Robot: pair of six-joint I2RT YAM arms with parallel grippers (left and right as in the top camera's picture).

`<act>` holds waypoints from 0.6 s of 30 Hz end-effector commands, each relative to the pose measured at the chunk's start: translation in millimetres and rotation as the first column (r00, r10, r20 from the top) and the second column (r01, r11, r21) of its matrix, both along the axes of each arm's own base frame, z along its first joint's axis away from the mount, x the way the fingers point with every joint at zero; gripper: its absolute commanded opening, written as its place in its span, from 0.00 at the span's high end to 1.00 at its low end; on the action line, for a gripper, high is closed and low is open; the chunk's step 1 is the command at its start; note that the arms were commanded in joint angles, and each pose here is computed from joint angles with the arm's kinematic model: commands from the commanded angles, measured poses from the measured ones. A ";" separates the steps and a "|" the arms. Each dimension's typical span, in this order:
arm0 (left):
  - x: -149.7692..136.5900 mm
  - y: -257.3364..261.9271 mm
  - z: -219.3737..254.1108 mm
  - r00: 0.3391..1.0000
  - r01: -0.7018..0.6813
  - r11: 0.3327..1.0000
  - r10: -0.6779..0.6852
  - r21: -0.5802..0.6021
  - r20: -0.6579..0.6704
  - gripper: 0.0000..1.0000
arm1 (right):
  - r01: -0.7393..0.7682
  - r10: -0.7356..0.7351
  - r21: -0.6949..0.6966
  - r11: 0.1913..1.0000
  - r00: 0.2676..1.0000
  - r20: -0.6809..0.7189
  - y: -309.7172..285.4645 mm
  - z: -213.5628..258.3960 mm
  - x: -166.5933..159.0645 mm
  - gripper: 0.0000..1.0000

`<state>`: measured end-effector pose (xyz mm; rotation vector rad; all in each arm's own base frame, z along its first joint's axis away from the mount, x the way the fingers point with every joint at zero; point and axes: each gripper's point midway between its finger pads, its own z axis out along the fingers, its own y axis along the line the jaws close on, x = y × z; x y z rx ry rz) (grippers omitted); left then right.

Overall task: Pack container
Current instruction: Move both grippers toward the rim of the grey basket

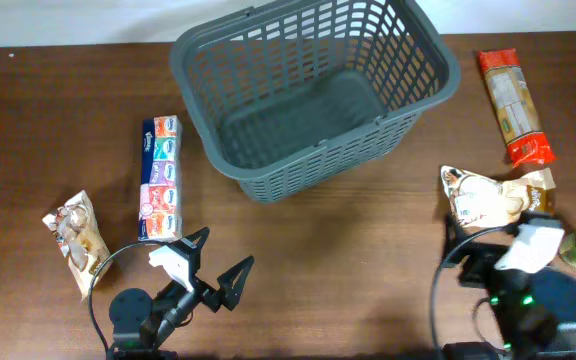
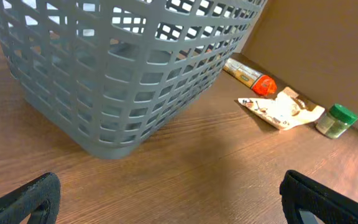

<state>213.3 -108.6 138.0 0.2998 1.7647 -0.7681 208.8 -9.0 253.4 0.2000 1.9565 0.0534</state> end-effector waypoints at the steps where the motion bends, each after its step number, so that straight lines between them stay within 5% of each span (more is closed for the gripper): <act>1: 2.7 4.6 -2.9 0.998 -0.042 0.998 0.040 -0.043 -0.053 0.01 | 0.113 -0.121 -0.120 0.986 0.991 -0.057 -26.5 39.7 2.5 0.01; 5: 8.0 13.3 3.2 0.990 -0.115 0.991 0.108 -0.070 -0.088 0.01 | -0.152 0.154 0.021 0.988 0.979 -0.136 24.5 78.2 12.3 0.01; 6: 9.4 13.4 10.4 0.993 -0.112 0.991 0.108 -0.074 -0.054 0.01 | -0.338 0.356 0.142 0.931 0.925 -0.133 62.9 92.5 5.3 0.02; 9: 8.5 7.8 33.8 0.996 -0.065 0.993 0.070 -0.094 0.048 0.01 | -0.496 0.534 0.259 0.829 0.839 -0.103 97.5 109.6 -8.4 0.01; 13: -7.3 -9.3 68.1 0.987 0.073 0.993 -0.058 -0.096 0.149 0.01 | -0.479 0.516 0.246 0.843 0.849 -0.113 93.6 108.6 -6.5 0.01; 18: -23.7 2.1 99.7 1.000 -0.011 1.000 0.011 0.014 0.007 0.00 | -0.230 0.271 0.204 0.952 0.940 -0.205 53.1 105.9 -3.4 0.01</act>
